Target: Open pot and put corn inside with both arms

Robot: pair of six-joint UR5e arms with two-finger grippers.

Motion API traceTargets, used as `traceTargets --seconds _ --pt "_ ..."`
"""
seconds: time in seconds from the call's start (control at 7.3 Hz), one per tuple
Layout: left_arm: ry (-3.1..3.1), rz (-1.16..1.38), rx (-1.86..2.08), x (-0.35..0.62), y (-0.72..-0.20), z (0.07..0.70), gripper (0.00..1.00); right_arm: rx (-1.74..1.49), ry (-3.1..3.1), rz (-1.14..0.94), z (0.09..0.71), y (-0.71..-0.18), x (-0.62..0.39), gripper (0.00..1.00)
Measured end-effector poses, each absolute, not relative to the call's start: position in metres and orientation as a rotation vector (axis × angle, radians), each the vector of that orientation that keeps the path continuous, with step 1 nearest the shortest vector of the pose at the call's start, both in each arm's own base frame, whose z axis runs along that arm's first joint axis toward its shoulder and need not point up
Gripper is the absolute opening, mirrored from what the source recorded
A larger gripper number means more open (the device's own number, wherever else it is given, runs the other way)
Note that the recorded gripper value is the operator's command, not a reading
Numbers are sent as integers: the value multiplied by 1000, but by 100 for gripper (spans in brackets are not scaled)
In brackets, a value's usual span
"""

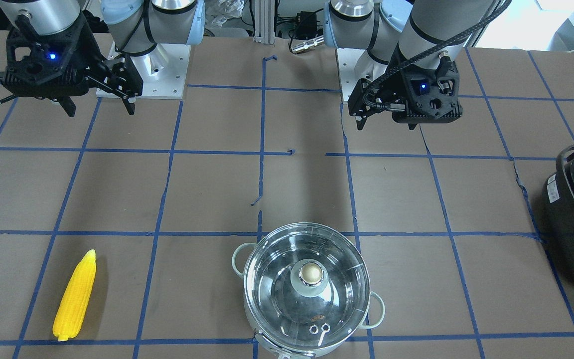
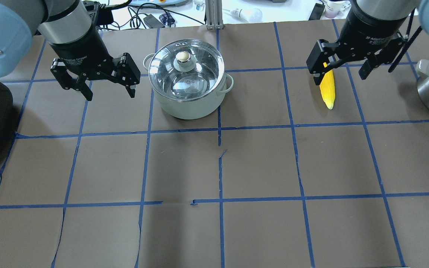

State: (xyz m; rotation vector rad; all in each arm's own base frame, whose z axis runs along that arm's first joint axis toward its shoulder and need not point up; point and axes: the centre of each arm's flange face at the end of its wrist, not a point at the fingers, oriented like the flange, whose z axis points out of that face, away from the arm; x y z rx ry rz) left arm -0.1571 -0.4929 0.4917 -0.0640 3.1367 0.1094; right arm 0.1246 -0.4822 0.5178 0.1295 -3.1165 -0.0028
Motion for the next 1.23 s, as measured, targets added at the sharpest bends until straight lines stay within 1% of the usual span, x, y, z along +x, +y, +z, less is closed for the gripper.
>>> traceTargets --seconds 0.82,1.23 --pt "3136 112 -62 -157 -492 492 100 128 -3111 -11 517 -482 124 100" --pt "3136 83 -52 -155 -500 494 100 128 -3117 -7 517 -482 125 100"
